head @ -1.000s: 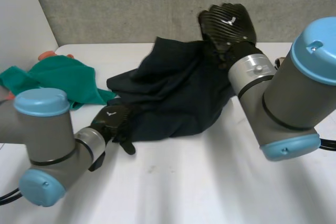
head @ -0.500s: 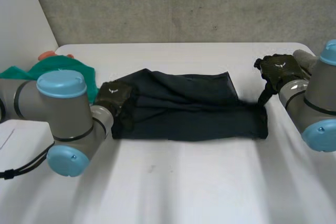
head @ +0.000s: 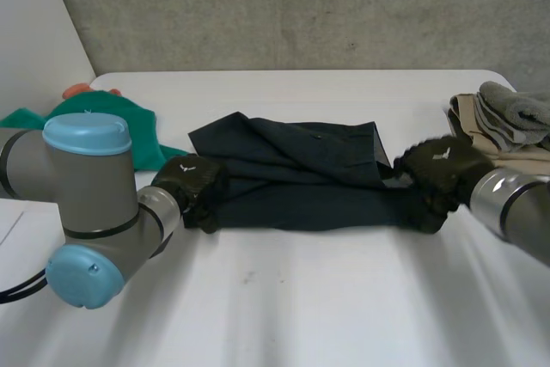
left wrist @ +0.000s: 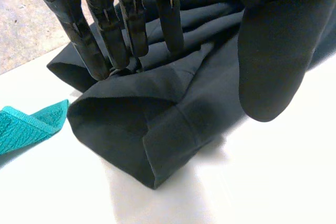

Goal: Fold the laundry.

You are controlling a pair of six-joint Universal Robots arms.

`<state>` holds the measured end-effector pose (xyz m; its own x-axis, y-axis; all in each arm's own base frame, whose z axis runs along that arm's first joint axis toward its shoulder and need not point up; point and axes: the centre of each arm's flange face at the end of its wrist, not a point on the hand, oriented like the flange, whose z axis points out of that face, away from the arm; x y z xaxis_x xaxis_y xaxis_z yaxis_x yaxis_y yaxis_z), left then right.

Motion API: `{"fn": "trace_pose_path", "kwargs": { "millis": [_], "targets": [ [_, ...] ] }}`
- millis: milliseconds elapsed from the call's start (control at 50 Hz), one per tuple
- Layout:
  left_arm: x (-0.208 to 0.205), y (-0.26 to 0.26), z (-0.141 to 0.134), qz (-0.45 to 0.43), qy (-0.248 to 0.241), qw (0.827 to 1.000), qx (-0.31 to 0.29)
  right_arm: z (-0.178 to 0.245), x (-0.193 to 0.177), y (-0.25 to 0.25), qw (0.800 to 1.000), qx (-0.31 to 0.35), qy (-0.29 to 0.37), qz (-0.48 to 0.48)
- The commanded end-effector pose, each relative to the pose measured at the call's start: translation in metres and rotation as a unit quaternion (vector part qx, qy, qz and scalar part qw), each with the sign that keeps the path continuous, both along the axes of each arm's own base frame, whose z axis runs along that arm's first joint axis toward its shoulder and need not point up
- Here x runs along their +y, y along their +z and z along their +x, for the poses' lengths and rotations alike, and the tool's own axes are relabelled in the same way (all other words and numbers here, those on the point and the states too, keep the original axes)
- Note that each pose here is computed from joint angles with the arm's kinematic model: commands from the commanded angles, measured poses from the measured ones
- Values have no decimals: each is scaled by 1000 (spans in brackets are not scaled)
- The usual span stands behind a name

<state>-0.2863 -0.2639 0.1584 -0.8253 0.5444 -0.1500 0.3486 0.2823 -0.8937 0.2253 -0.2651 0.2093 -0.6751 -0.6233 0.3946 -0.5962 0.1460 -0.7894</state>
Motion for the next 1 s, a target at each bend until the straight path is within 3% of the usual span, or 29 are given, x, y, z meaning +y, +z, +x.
{"fn": "trace_pose_path", "kwargs": {
  "millis": [20,180,400,460,500,520,600,660,740,840,1000],
  "targets": [
    [-2,-18,-1,-1,-17,999,-42,8,-21,-53,999,-26,-18,28],
    [-18,-40,-7,-12,-34,996,-85,16,-50,-80,999,-49,-23,-5],
    [-34,-21,-15,-60,-16,996,-71,21,-66,-79,997,-53,-17,-52],
    [-31,40,-12,-132,16,990,-40,21,-66,-46,994,-65,-19,-88],
    [-27,72,-10,-170,25,985,-20,19,-62,2,987,-83,-19,-138],
    [-21,110,-7,-216,29,976,7,17,-59,18,984,-88,-19,-154],
    [-5,178,2,-301,39,951,56,11,-29,132,956,-121,-12,-266],
    [11,236,14,-368,50,924,94,5,-13,175,948,-128,-10,-290],
    [15,255,17,-390,50,914,105,1,-9,199,947,-127,-11,-295],
    [10,248,13,-378,38,920,95,1,-16,203,947,-123,-15,-296],
    [-26,176,-12,-300,1,952,56,15,-53,144,970,-103,-16,-221]
  ]
}}
